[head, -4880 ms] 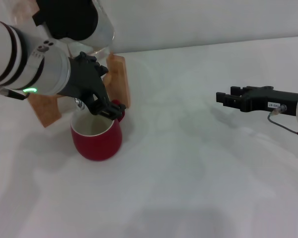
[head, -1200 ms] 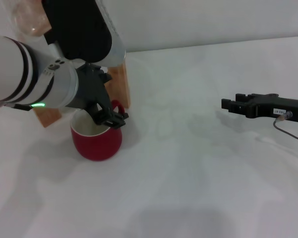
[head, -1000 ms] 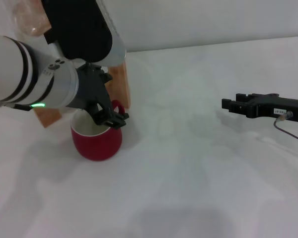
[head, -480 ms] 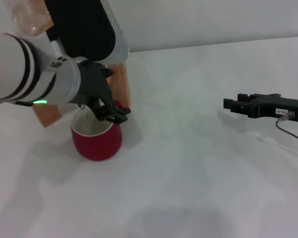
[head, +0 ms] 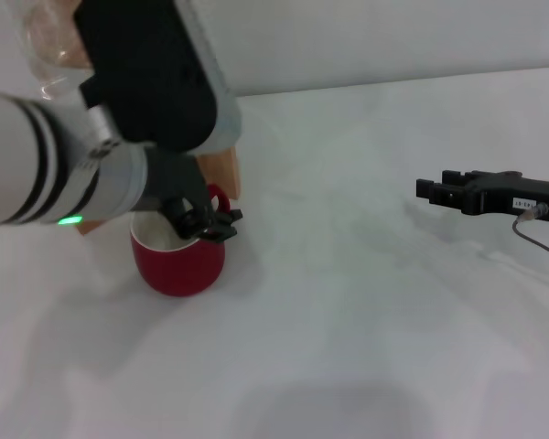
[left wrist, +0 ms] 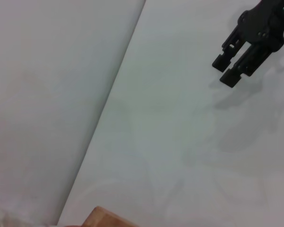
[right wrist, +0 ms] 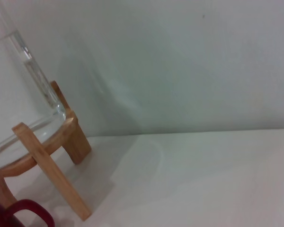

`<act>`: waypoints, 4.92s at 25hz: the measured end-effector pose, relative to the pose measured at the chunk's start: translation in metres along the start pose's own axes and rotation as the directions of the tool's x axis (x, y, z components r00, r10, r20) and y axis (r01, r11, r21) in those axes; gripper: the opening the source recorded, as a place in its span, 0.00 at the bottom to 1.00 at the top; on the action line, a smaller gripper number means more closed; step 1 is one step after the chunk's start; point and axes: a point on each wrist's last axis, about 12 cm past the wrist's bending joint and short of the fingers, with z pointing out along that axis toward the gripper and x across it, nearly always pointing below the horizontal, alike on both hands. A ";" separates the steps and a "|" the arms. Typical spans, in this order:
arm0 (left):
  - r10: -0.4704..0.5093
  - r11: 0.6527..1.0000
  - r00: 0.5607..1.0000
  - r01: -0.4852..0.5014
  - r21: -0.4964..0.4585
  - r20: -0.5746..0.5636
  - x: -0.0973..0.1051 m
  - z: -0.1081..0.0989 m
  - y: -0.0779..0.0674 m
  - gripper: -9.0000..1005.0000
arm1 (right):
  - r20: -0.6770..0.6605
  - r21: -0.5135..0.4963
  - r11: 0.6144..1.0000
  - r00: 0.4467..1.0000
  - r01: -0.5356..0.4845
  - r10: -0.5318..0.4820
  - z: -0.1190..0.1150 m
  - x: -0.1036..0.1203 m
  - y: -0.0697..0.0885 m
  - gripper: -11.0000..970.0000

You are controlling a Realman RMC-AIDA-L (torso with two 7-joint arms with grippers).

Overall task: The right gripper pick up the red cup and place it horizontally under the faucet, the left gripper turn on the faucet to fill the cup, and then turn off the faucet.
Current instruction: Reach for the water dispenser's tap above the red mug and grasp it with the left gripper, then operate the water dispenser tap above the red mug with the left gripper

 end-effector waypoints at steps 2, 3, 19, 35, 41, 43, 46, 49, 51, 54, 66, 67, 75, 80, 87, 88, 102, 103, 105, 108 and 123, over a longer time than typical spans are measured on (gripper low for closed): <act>-0.014 1.000 1.000 0.014 -0.006 0.019 0.004 -0.007 -0.005 0.88 | 0.004 -0.003 1.000 1.000 -0.003 0.003 -0.001 -0.001 -0.001 0.57; -0.022 1.000 1.000 0.022 -0.007 0.023 0.006 -0.009 -0.007 0.88 | 0.005 -0.005 1.000 1.000 -0.004 0.004 -0.002 -0.001 -0.001 0.57; -0.263 0.964 0.958 0.256 0.070 0.113 0.043 -0.009 -0.026 0.88 | 0.016 -0.051 0.999 1.000 0.001 0.000 -0.003 -0.007 0.003 0.57; -0.257 0.941 0.965 0.263 0.214 -0.057 0.045 -0.027 -0.022 0.88 | 0.020 -0.043 0.999 1.000 -0.001 0.002 -0.005 -0.008 0.000 0.57; -0.246 0.954 0.964 0.259 0.152 -0.097 0.048 -0.027 -0.013 0.88 | 0.018 -0.041 0.999 1.000 -0.002 0.003 -0.006 -0.007 0.000 0.57; -0.237 0.959 0.964 0.252 0.128 -0.121 0.050 -0.027 -0.011 0.88 | 0.017 -0.040 0.999 1.000 -0.003 0.004 -0.006 -0.006 0.000 0.57; -0.230 0.965 0.964 0.244 0.101 -0.136 0.052 -0.026 -0.008 0.88 | 0.015 -0.038 0.999 1.000 -0.006 0.007 -0.005 -0.006 -0.001 0.57; -0.224 0.970 0.966 0.234 0.071 -0.129 0.050 -0.026 -0.004 0.88 | 0.013 -0.037 0.999 1.000 -0.009 0.010 -0.005 -0.005 -0.001 0.57; -0.221 0.972 0.966 0.229 0.047 -0.131 0.051 -0.025 -0.002 0.88 | 0.014 -0.036 0.999 1.000 -0.010 0.011 -0.005 -0.005 -0.001 0.57; -0.207 0.977 0.970 0.212 0.025 -0.126 0.048 -0.022 -0.001 0.88 | 0.014 -0.034 0.999 1.000 -0.011 0.011 -0.005 -0.005 -0.002 0.57; -0.171 0.985 0.979 0.173 0.011 -0.107 0.038 -0.005 0.004 0.88 | 0.011 -0.031 0.999 1.000 -0.016 0.016 -0.005 -0.004 -0.002 0.57; -0.166 0.986 0.980 0.168 0.011 -0.105 0.037 -0.004 0.004 0.88 | 0.011 -0.031 0.999 1.000 -0.017 0.017 -0.005 -0.003 -0.003 0.57; -0.140 0.990 0.986 0.142 0.008 -0.091 0.029 -0.003 0.004 0.88 | 0.010 -0.031 0.999 1.000 -0.019 0.019 -0.005 -0.003 -0.003 0.57; -0.133 0.991 0.988 0.134 0.000 -0.079 0.026 -0.003 0.006 0.88 | 0.011 -0.032 0.999 1.000 -0.017 0.018 -0.004 -0.004 -0.003 0.57; -0.124 0.992 0.989 0.125 0.004 -0.081 0.024 -0.002 0.006 0.88 | 0.011 -0.034 0.999 1.000 -0.017 0.017 -0.003 -0.005 -0.002 0.57; -0.124 0.992 0.989 0.125 0.004 -0.082 0.024 -0.001 0.006 0.88 | 0.011 -0.034 0.999 1.000 -0.017 0.017 -0.003 -0.005 -0.002 0.57; -0.127 0.992 0.989 0.128 0.007 -0.081 0.025 0.002 0.007 0.88 | 0.015 -0.031 0.999 1.000 -0.018 0.019 -0.004 -0.005 -0.003 0.57; -0.126 0.992 0.989 0.127 0.008 -0.079 0.024 0.002 0.006 0.88 | 0.016 -0.029 0.999 1.000 -0.020 0.020 -0.004 -0.005 -0.004 0.57; -0.119 0.993 0.990 0.120 0.009 -0.076 0.023 0.003 0.005 0.88 | 0.018 -0.025 0.999 1.000 -0.025 0.025 -0.005 -0.005 -0.005 0.57; -0.112 0.994 0.991 0.113 0.011 -0.073 0.021 0.003 0.004 0.88 | 0.017 -0.022 0.999 0.999 -0.028 0.028 -0.005 -0.004 -0.006 0.57; -0.105 0.994 0.991 0.106 0.013 -0.079 0.018 0.008 0.006 0.88 | 0.020 -0.017 0.999 0.999 -0.032 0.032 -0.008 -0.002 -0.007 0.57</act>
